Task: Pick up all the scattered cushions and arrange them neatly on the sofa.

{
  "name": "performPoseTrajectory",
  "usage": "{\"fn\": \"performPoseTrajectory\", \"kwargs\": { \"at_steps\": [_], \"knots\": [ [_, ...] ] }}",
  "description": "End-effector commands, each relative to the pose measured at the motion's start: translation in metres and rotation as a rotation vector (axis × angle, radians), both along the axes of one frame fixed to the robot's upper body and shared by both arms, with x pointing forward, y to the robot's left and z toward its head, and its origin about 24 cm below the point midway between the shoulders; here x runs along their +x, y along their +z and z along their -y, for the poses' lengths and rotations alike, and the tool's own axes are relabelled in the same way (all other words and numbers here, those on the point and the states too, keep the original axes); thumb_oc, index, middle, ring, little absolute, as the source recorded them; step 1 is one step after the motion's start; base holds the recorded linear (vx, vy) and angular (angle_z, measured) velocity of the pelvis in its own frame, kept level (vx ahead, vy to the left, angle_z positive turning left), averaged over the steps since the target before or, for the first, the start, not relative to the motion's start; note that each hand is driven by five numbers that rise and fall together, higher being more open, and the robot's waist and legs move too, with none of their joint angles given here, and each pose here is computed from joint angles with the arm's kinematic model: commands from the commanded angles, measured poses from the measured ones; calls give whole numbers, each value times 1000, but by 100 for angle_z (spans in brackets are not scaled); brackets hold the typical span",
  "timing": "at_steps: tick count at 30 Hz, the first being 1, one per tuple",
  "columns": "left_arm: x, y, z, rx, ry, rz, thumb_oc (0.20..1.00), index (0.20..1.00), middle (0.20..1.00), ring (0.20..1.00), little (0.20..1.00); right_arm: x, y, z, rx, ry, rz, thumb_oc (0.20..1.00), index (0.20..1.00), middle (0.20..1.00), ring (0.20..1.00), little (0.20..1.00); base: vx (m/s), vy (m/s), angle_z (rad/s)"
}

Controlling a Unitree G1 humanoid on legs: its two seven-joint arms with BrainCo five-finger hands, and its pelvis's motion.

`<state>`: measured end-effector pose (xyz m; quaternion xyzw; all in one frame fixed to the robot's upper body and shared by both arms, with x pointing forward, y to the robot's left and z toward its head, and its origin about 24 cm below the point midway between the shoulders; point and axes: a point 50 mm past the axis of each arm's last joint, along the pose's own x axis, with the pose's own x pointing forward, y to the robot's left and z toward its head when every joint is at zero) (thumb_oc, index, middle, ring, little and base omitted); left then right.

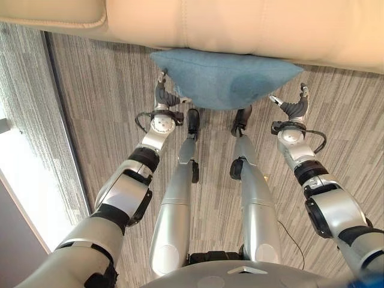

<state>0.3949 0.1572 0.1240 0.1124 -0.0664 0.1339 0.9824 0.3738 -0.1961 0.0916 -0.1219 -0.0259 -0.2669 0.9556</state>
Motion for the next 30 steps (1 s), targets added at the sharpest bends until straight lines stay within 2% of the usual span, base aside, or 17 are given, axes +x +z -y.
{"fn": "performPoseTrajectory", "kwargs": {
  "at_steps": [1,14,20,26,30],
  "knots": [
    [-18,-40,-14,-2,96,-73,1000,1000,1000,1000,1000,-19,-30,6,12,-55,-38,1000,1000,1000,1000,1000,39,23,-3],
    [-7,-23,-18,-7,154,-57,1000,1000,1000,1000,1000,-10,-18,2,7,-56,-18,1000,1000,1000,1000,1000,12,15,-2],
    [-2,-16,-11,-129,188,-57,1000,1000,1000,1000,1000,-3,-5,1,12,-67,10,1000,1000,1000,1000,1000,5,2,0],
    [-3,-22,-7,-182,186,-87,1000,1000,1000,1000,1000,-1,-3,1,13,-63,13,1000,1000,1000,1000,1000,0,0,0],
    [2,-9,-6,-180,150,-52,1000,1000,1000,1000,1000,3,6,0,6,-44,28,1000,1000,1000,1000,1000,0,0,0]
  ]
}}
